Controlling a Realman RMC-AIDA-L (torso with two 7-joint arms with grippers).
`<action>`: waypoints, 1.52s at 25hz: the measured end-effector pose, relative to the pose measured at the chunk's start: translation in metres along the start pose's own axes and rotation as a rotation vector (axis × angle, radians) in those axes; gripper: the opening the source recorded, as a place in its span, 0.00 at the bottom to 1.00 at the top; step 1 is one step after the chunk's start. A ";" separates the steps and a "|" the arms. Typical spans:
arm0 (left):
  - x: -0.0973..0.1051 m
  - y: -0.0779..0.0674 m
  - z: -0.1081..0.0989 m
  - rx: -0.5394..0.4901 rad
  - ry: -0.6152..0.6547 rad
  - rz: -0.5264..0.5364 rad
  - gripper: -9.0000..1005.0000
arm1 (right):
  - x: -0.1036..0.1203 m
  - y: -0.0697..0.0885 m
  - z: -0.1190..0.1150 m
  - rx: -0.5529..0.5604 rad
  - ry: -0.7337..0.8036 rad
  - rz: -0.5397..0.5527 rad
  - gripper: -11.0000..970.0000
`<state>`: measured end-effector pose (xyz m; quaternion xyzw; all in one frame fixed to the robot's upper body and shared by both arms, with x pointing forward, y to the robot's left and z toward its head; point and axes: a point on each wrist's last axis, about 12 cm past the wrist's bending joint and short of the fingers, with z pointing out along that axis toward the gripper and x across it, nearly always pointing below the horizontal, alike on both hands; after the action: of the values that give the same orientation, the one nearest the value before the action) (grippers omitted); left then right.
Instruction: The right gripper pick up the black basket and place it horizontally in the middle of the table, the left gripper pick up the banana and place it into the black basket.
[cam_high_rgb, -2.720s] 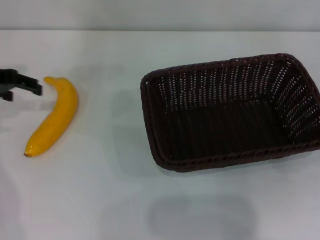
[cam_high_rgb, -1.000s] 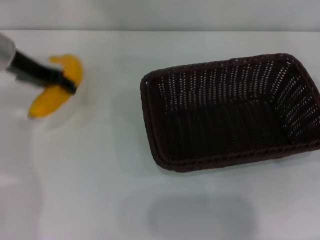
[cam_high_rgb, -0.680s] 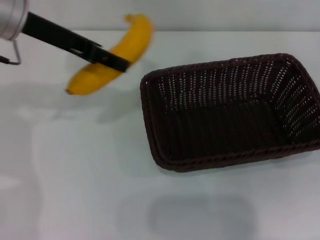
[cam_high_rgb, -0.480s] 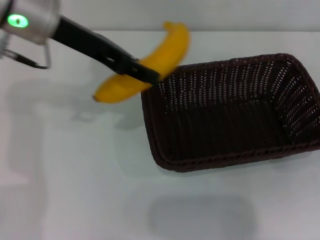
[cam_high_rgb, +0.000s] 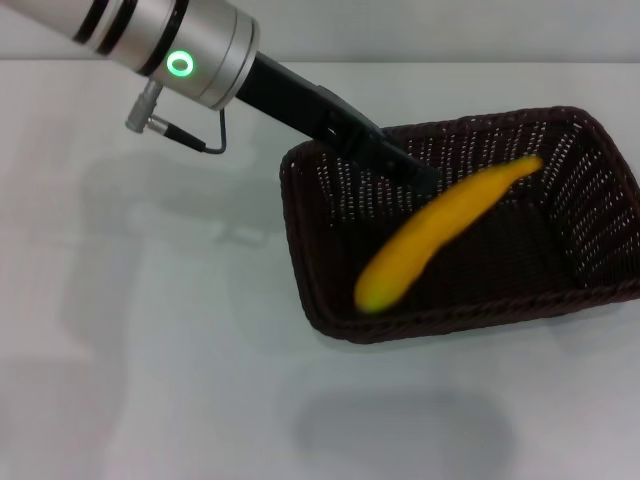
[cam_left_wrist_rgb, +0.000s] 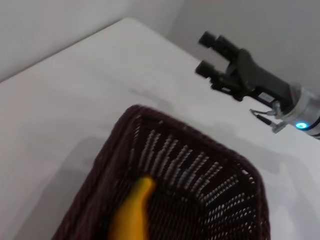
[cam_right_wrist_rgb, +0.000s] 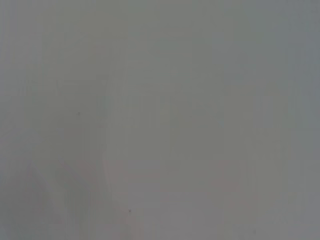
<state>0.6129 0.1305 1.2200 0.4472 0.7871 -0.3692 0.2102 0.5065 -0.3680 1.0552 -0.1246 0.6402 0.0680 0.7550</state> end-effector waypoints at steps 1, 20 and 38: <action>0.002 0.000 0.000 0.002 -0.020 0.022 0.54 | 0.000 0.000 -0.001 0.001 0.001 0.000 0.90; 0.191 0.021 -0.116 -0.459 -0.781 0.128 0.90 | 0.010 0.034 -0.022 -0.031 -0.045 0.121 0.90; 0.342 -0.017 -0.083 -0.908 -1.205 0.045 0.90 | 0.008 0.018 -0.035 0.097 -0.078 0.110 0.90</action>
<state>0.4236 0.3766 1.0538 0.0533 0.6014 -0.1850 0.7754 0.4695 -0.3605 1.0402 -0.0496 0.6188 0.0832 0.7796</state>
